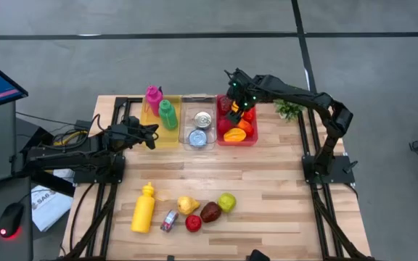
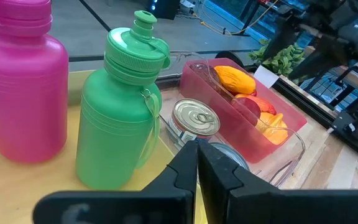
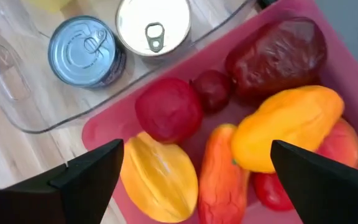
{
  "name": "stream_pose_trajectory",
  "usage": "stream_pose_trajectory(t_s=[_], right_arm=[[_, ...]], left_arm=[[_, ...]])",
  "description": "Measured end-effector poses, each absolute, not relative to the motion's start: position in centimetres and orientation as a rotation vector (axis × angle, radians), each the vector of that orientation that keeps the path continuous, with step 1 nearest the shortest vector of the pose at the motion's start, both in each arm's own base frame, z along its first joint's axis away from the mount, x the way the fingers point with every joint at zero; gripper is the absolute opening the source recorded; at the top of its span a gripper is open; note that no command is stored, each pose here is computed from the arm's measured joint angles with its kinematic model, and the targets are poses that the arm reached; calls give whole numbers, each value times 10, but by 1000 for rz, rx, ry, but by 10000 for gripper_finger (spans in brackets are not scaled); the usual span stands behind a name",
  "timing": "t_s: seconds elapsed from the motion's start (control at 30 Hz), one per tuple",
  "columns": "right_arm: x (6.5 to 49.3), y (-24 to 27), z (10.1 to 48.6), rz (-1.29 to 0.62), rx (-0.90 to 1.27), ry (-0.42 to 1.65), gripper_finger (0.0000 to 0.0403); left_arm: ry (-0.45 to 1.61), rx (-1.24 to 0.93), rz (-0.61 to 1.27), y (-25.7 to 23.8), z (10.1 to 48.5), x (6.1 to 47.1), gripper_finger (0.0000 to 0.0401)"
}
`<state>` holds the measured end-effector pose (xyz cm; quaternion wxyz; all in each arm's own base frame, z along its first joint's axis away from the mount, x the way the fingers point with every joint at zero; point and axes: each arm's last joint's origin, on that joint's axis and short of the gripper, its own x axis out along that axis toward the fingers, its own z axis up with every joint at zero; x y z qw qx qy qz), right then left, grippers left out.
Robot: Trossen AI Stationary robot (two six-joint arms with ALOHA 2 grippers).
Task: Pick & Place Food Item
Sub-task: Put the yellow tumbler into the yellow bin
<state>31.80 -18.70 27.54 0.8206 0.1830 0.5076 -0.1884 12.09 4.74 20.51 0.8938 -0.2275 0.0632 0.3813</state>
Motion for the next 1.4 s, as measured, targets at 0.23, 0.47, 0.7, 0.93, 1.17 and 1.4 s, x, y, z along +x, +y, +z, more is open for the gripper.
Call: stream_pose_trajectory(t_s=[0.23, 0.47, 0.7, 0.93, 1.17, 1.4], right_arm=[[322, -184, 298, -391, 368, 1044, 387], [324, -170, 304, -382, 405, 1089, 380], [327, -154, 302, -403, 487, 1134, 362], [340, -134, 304, -411, 543, 1089, 329], [355, -117, 308, -361, 513, 1004, 309], [363, -108, 311, -313, 456, 948, 300]], left_arm=[[131, -472, 791, 47, 205, 121, 2], [132, -472, 791, 47, 205, 121, 2], [131, -472, 790, 47, 205, 121, 2], [122, -478, 787, 47, 206, 121, 2], [91, -731, 658, 44, 205, 125, 1], [128, -838, 662, 42, 198, 132, 0]])
